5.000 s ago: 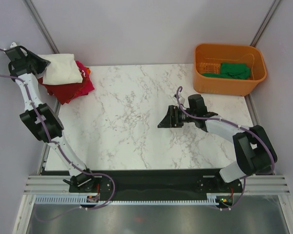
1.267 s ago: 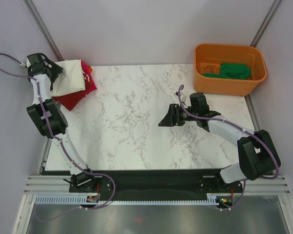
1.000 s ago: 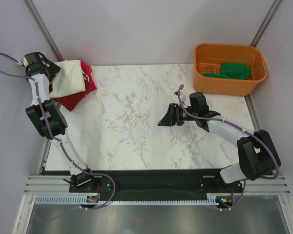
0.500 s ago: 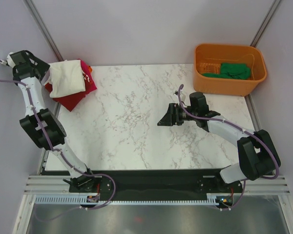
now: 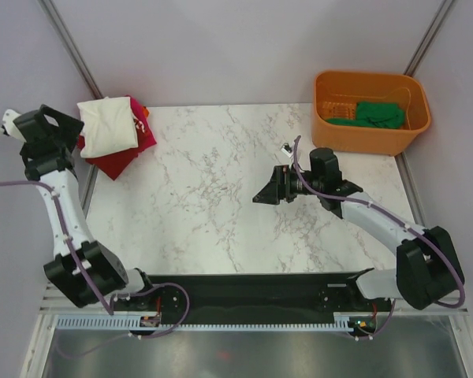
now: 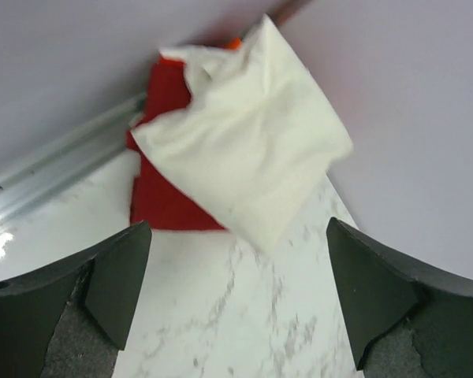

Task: Fold and stack the t-shirts
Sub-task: Neatly place the folded tshirt to the corner

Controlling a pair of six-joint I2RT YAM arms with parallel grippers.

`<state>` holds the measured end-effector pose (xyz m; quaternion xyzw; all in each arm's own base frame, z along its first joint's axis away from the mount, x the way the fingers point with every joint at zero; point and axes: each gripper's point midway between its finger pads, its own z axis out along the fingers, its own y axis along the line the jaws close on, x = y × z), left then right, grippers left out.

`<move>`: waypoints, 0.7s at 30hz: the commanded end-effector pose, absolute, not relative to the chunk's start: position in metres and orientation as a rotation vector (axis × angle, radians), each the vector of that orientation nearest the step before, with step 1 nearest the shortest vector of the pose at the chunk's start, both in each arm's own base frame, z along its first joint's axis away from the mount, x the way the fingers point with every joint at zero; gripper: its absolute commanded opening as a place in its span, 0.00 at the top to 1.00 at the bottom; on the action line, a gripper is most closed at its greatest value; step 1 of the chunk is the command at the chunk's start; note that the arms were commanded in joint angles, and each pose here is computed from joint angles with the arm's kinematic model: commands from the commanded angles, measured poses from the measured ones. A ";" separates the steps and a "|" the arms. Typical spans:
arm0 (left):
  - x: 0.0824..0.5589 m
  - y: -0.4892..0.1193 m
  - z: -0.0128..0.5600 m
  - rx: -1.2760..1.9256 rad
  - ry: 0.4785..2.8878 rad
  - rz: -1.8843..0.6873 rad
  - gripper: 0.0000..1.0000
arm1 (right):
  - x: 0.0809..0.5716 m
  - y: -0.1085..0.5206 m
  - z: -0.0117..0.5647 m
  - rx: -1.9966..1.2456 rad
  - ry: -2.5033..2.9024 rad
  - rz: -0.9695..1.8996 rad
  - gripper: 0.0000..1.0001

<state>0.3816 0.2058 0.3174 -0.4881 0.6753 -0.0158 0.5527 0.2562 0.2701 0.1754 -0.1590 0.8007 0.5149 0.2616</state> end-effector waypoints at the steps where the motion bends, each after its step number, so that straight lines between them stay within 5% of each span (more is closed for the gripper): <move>1: 0.368 0.141 0.333 -0.975 1.595 -0.158 0.00 | 0.251 0.274 0.225 -0.499 1.999 1.387 0.16; 8: 0.315 0.012 0.301 -0.580 1.769 -0.545 0.01 | 0.232 0.262 0.293 -0.477 1.843 1.348 0.09; 11: 0.290 -0.018 0.274 -0.498 1.839 -0.631 0.01 | 0.224 0.256 0.321 -0.465 1.764 1.339 0.02; 21: 0.231 -0.080 0.249 -0.257 1.862 -0.806 0.00 | 0.209 0.240 0.362 -0.402 1.685 1.303 0.02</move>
